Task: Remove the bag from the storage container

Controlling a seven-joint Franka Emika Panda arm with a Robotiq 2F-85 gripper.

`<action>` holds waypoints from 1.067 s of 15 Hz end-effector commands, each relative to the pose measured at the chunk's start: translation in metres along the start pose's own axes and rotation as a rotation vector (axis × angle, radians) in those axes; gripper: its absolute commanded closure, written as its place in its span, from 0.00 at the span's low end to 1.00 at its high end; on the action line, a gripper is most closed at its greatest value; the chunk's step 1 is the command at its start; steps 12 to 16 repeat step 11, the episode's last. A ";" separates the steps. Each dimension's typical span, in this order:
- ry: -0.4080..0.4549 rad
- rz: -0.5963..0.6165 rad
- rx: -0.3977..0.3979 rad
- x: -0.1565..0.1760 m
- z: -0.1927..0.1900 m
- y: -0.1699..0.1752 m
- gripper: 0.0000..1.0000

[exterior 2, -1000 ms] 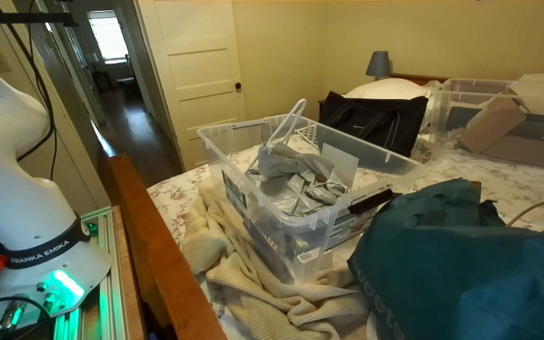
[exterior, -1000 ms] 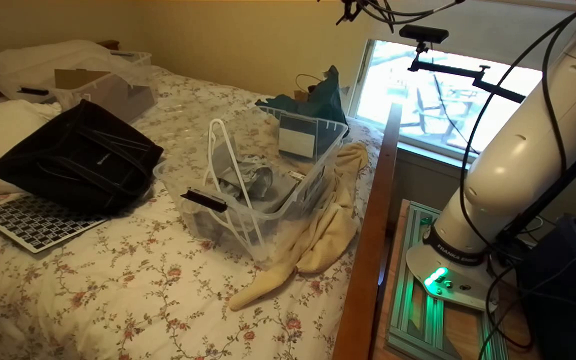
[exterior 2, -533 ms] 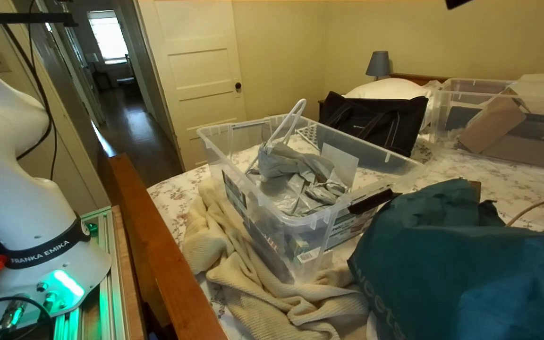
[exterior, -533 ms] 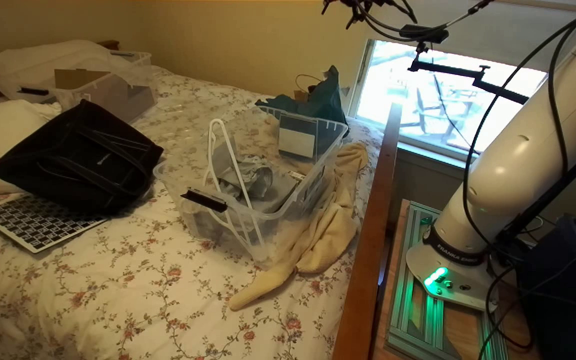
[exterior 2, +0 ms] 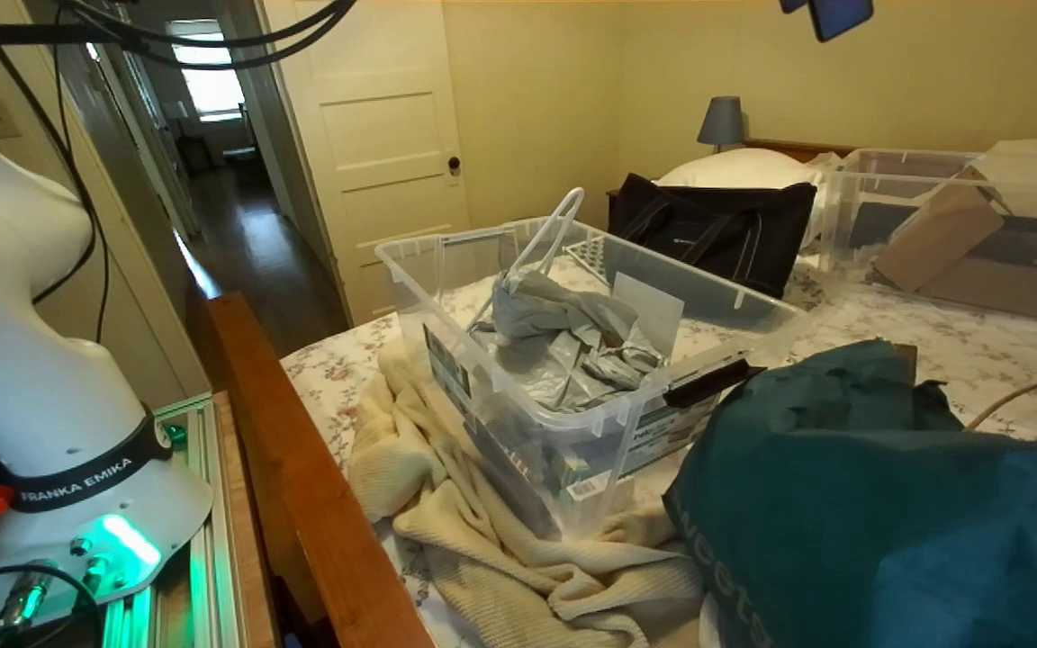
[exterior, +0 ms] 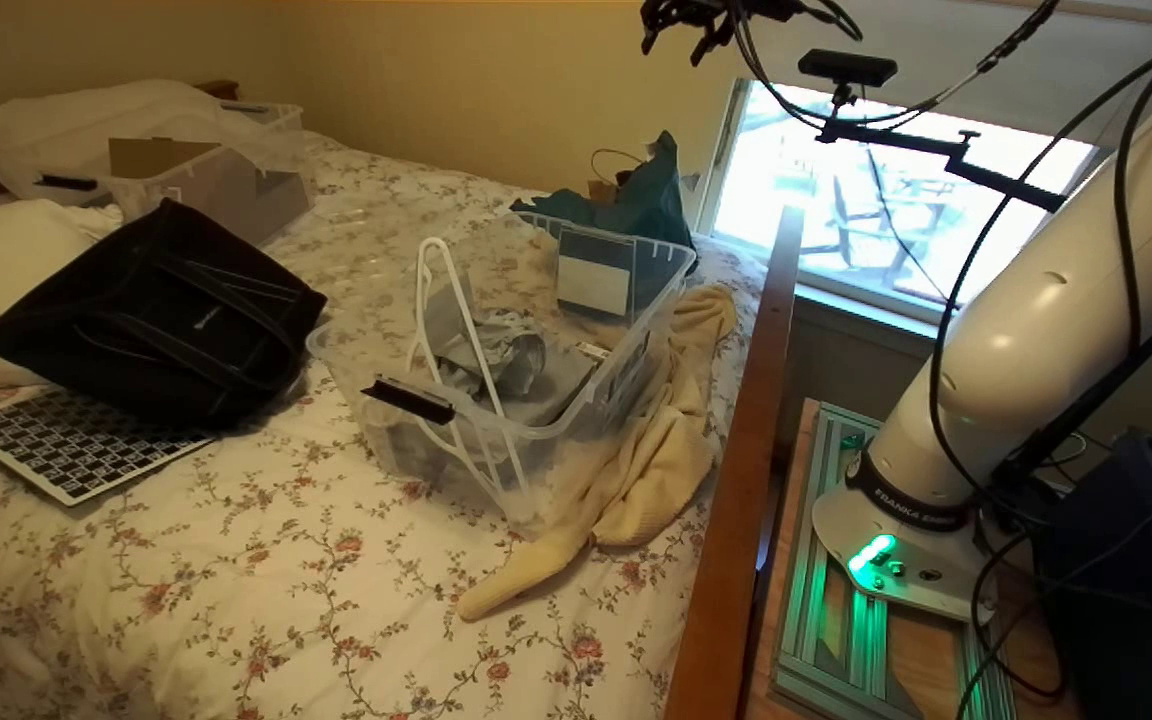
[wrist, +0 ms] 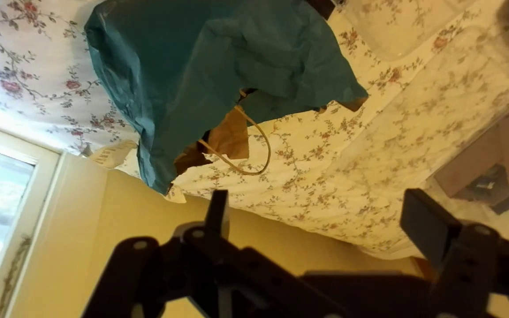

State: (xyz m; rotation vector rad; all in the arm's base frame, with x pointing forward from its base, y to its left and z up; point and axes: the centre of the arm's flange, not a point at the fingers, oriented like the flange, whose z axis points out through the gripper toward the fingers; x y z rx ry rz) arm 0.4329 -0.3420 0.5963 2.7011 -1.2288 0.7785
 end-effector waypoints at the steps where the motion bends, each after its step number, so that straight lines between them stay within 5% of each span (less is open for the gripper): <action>1: -0.019 -0.146 0.014 -0.023 -0.006 -0.003 0.00; 16: -0.019 -0.145 0.014 -0.013 0.002 -0.007 0.00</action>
